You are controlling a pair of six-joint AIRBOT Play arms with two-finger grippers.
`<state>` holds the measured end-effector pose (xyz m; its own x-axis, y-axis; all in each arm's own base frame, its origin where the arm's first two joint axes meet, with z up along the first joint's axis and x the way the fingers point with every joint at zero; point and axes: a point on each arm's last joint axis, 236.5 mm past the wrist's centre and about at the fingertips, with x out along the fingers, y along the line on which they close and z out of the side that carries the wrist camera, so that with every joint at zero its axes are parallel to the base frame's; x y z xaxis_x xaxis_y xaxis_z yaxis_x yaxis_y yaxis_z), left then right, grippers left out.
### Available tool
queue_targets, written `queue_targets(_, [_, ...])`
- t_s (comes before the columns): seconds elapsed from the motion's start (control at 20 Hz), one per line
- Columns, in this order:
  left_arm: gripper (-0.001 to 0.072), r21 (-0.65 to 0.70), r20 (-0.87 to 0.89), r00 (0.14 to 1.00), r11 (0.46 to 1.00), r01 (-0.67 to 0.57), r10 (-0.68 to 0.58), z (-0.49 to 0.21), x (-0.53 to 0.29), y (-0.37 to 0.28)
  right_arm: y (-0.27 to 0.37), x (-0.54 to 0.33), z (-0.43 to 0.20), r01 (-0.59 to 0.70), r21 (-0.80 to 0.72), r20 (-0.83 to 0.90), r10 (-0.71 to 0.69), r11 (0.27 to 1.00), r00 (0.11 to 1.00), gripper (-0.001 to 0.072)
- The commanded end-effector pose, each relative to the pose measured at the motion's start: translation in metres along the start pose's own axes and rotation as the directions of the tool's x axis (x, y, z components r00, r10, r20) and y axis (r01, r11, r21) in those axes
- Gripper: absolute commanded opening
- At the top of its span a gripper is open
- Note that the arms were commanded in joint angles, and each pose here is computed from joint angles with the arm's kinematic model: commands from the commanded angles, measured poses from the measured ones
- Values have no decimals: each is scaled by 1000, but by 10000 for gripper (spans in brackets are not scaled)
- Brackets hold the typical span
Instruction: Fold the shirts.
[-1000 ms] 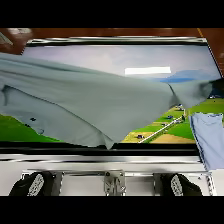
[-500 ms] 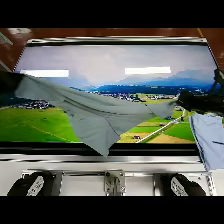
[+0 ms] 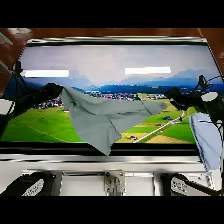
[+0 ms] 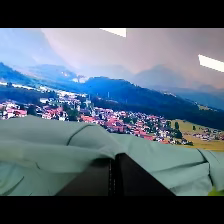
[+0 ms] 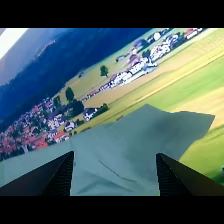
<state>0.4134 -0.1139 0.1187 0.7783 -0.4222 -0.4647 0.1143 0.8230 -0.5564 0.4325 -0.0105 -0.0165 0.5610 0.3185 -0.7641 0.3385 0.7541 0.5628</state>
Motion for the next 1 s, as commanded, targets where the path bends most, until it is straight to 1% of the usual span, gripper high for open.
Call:
queue_targets(0.0, [34, -6, -32, 999, 1000, -3, 3, -10, 6, 3, -12, -25, -53, -21, -43, -259, 9, 999, 966, 626])
queue_targets(0.1, [34, -3, -64, 998, 1000, 3, -3, -18, 6, 2, -14, -27, -102, -33, -45, -420, 11, 998, 908, 625])
queue_targets(0.2, [34, 0, -99, 995, 1000, 11, -11, -26, 5, 0, -10, -10, -140, -37, -44, -481, 11, 998, 877, 626])
queue_targets(0.3, [34, -1, -118, 993, 1000, 16, -16, -30, 4, -2, -3, 12, -161, -33, -32, -478, 14, 999, 878, 626])
queue_targets(0.45, [34, 3, -119, 993, 1000, 17, -16, -31, 4, -2, 10, 46, -175, -27, 9, -464, 28, 1000, 885, 624])
queue_targets(0.65, [34, 18, -120, 993, 1000, 19, -17, -31, 4, -2, 30, 80, -174, -49, 107, -402, 89, 993, 911, 623])
queue_targets(0.9, [34, 21, -119, 993, 1000, 19, -17, -31, 4, -2, 29, 92, -169, -34, 131, -361, 80, 991, 929, 614])
queue_targets(0.95, [34, 21, -119, 993, 1000, 19, -16, -31, 4, -2, 29, 94, -166, -33, 140, -347, 80, 990, 934, 562])
